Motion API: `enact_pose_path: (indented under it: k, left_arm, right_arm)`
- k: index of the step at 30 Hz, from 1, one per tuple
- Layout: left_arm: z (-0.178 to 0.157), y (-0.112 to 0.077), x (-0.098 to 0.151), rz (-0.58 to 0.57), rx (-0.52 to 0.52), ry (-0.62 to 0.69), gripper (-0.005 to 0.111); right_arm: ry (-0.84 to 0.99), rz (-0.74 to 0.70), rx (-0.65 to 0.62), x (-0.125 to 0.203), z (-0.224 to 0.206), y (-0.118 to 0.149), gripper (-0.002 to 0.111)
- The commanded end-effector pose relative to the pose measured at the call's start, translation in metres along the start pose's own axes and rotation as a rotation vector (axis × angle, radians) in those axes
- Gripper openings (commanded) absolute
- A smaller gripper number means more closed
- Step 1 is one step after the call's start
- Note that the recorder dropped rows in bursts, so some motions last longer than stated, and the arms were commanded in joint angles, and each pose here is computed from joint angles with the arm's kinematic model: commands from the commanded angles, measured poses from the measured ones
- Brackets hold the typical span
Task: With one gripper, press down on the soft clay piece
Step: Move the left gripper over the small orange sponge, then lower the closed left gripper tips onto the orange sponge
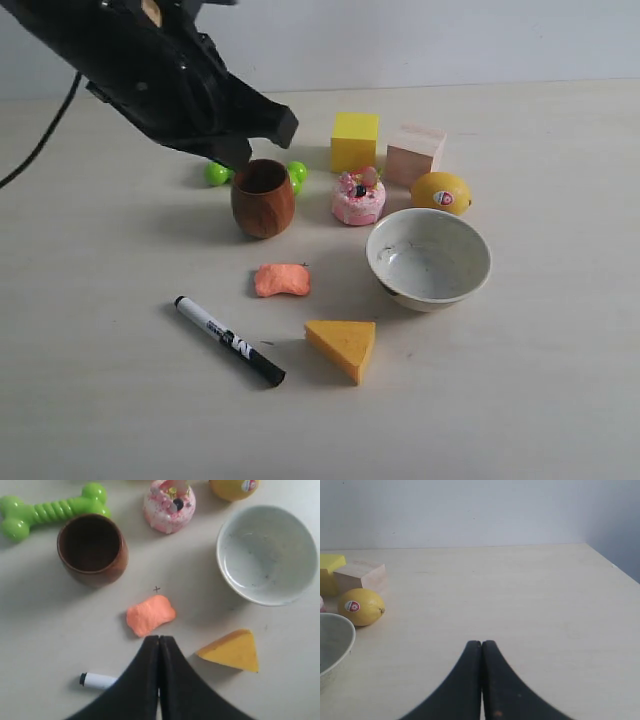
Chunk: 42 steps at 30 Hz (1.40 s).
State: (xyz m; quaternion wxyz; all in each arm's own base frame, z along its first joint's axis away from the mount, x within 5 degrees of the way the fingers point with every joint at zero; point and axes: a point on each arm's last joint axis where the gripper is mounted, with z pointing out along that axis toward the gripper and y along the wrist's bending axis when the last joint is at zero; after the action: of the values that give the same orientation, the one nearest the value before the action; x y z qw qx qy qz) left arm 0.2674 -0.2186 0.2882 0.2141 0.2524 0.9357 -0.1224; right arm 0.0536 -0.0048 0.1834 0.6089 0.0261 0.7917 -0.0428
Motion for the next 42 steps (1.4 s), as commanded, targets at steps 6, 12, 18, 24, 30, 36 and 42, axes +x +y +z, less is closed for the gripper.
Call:
enact_pose_path:
  k: [6, 12, 18, 24, 30, 36, 42]
  left_arm:
    - [0.077, 0.004, 0.004, -0.145, -0.065, 0.244, 0.000]
    - [0.092, 0.001, 0.008, -0.021, -0.054, 0.283, 0.013]
    - [0.093, -0.002, 0.005, -0.033, -0.025, 0.253, 0.005]
    - [0.094, -0.002, 0.005, -0.057, -0.026, 0.253, 0.000]
    - [0.097, -0.007, 0.007, -0.086, -0.025, 0.261, 0.000]
    - [0.118, -0.017, 0.009, -0.087, -0.027, 0.298, 0.000]
    - [0.137, -0.017, 0.004, -0.100, -0.046, 0.348, 0.000]
  right_arm:
    - [-0.006, -0.004, 0.005, 0.001, 0.000, 0.000, 0.000]
    - [-0.006, -0.004, 0.005, 0.001, 0.000, 0.000, 0.000]
    - [-0.006, -0.004, 0.005, 0.001, 0.000, 0.000, 0.000]
    - [-0.006, -0.004, 0.005, 0.001, 0.000, 0.000, 0.000]
    - [-0.006, -0.004, 0.005, 0.001, 0.000, 0.000, 0.000]
    - [-0.006, -0.004, 0.005, 0.001, 0.000, 0.000, 0.000]
    - [-0.006, -0.004, 0.005, 0.001, 0.000, 0.000, 0.000]
